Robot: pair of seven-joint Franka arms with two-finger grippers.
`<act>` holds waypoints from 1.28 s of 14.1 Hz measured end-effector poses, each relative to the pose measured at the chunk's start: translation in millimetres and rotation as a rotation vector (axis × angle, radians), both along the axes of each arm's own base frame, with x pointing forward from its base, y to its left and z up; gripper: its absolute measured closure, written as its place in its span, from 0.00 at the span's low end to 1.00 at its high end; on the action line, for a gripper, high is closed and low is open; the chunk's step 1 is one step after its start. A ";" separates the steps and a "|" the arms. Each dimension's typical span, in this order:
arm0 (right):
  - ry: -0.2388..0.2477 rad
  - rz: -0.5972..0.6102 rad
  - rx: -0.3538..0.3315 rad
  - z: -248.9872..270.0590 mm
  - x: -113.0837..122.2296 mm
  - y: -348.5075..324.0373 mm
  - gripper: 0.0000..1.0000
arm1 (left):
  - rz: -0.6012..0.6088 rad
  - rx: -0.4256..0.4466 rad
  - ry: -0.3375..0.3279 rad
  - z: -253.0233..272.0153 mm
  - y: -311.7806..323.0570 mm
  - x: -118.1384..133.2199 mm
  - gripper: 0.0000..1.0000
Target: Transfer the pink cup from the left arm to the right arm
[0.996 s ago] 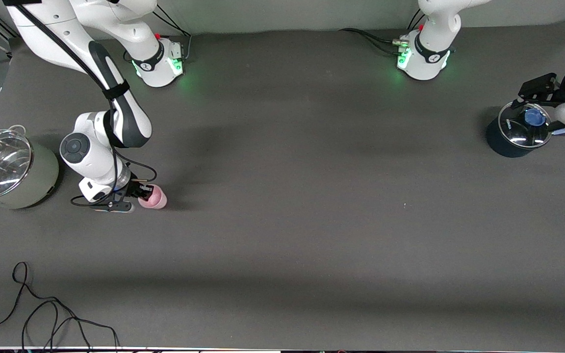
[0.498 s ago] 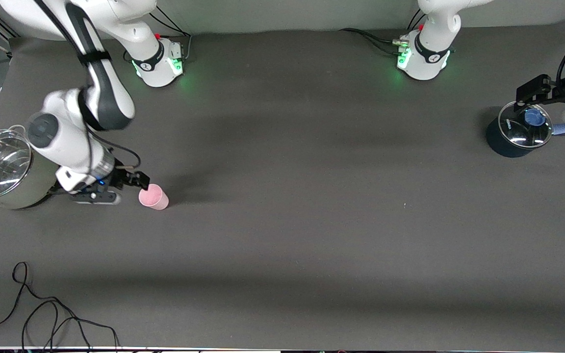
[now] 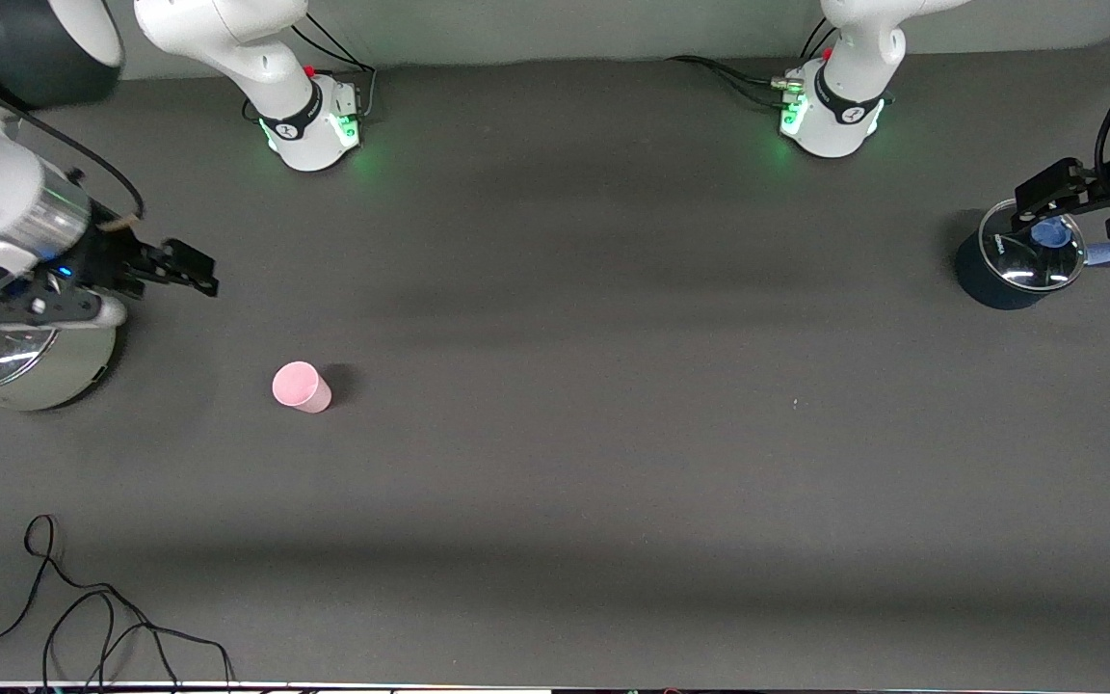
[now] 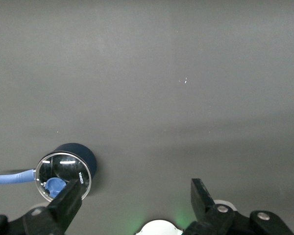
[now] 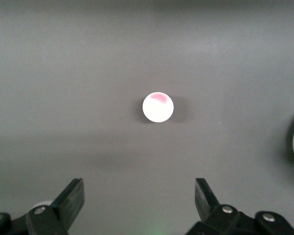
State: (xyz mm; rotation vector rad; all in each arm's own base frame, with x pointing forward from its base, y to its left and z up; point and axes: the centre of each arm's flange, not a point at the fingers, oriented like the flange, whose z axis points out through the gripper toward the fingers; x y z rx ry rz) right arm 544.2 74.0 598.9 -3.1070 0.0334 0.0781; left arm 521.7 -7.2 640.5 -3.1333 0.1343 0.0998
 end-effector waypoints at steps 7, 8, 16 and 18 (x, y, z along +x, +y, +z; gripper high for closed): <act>0.066 -0.016 -0.014 7.5 1.9 -9.2 0.00 | -0.038 -0.020 -0.018 0.1 -16.8 2.9 0.00; 0.069 -0.018 -0.015 6.7 2.2 -10.2 0.00 | -0.036 -0.022 -0.020 -0.1 -15.2 3.4 0.00; 0.075 -0.018 -0.017 4.0 4.1 -9.7 0.00 | -0.019 -0.016 -0.029 -8.1 -16.4 12.2 0.00; 0.075 -0.027 -0.017 4.2 4.6 -14.6 0.00 | -0.014 -0.016 -0.028 -10.9 -14.0 14.5 0.00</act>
